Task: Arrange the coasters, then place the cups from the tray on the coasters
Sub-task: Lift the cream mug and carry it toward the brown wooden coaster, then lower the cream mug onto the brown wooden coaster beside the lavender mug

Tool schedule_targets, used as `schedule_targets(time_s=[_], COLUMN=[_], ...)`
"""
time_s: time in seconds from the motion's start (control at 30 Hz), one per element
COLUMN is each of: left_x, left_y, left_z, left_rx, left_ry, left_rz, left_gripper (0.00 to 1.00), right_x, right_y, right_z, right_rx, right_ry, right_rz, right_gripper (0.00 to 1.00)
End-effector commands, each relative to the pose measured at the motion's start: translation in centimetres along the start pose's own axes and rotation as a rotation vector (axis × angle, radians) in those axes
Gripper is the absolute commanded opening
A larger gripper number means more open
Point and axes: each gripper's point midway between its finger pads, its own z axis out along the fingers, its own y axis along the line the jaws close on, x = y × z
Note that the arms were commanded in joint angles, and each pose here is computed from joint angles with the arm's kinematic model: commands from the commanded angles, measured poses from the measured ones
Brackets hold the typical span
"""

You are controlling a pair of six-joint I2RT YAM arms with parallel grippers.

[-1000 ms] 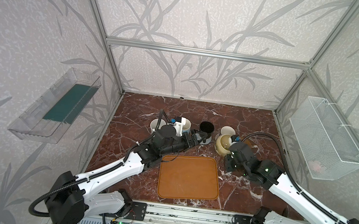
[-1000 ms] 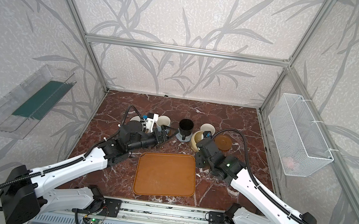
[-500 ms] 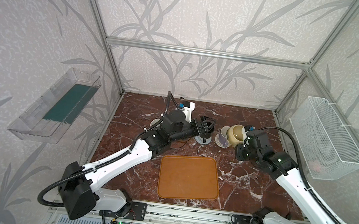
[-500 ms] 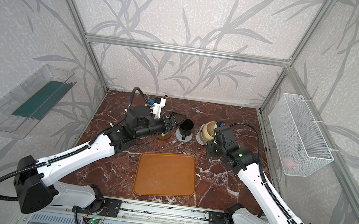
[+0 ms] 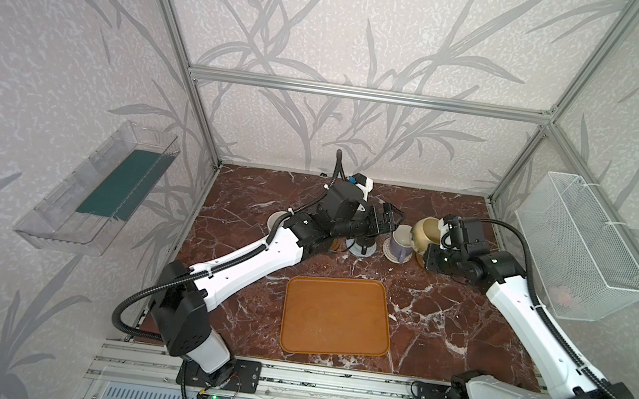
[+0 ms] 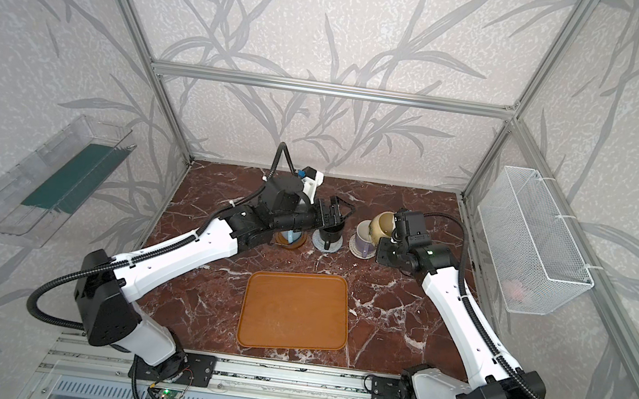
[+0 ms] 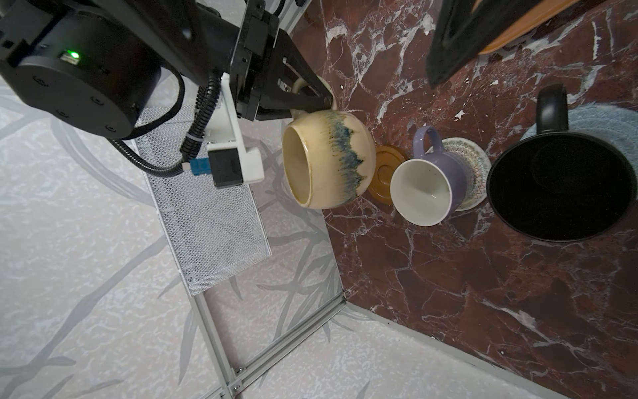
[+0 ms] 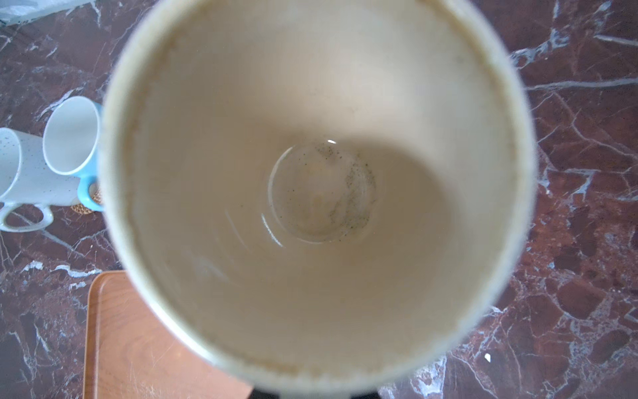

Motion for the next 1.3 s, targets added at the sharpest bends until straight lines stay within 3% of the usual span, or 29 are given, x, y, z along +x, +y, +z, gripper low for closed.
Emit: schedule_targets(time_s=[0.0, 0.13, 0.47, 0.7, 0.93, 1.27], left_x=[0.4, 1.6, 2.1, 3.9, 5.3, 5.9], left_y=[-0.8, -1.2, -1.0, -0.3, 0.5, 1.3], left_z=[1.3, 3.7, 7.3, 9.4, 10.5, 11.3], left_rx=[0.014, -0.008, -0.008, -0.008, -0.031, -0.057], left_ry=[0.058, 0.161, 0.187, 0.273, 0.327, 0.331], left_rz=[0.04, 0.084, 0.095, 0.106, 0.124, 0.108], left_gripper=[0.99, 0.99, 0.99, 0.99, 0.99, 0.99], right_x=[-5.0, -5.7, -5.8, -5.4, -5.2, -3.9], right_y=[1.2, 0.1, -3.4, -5.4, -7.3, -8.2], right_z=[-1.9, -1.2, 1.4, 3.2, 4.5, 6.7], right_rx=[-0.078, -0.055, 0.022, 0.08, 0.175, 0.203], right_ry=[-0.161, -0.156, -0.1, -0.063, -0.044, 0.039], right_rz=[-0.008, 0.0, 0.013, 0.035, 0.033, 0.03], right_gripper=[0.0, 0.0, 0.0, 0.0, 0.0, 0.0])
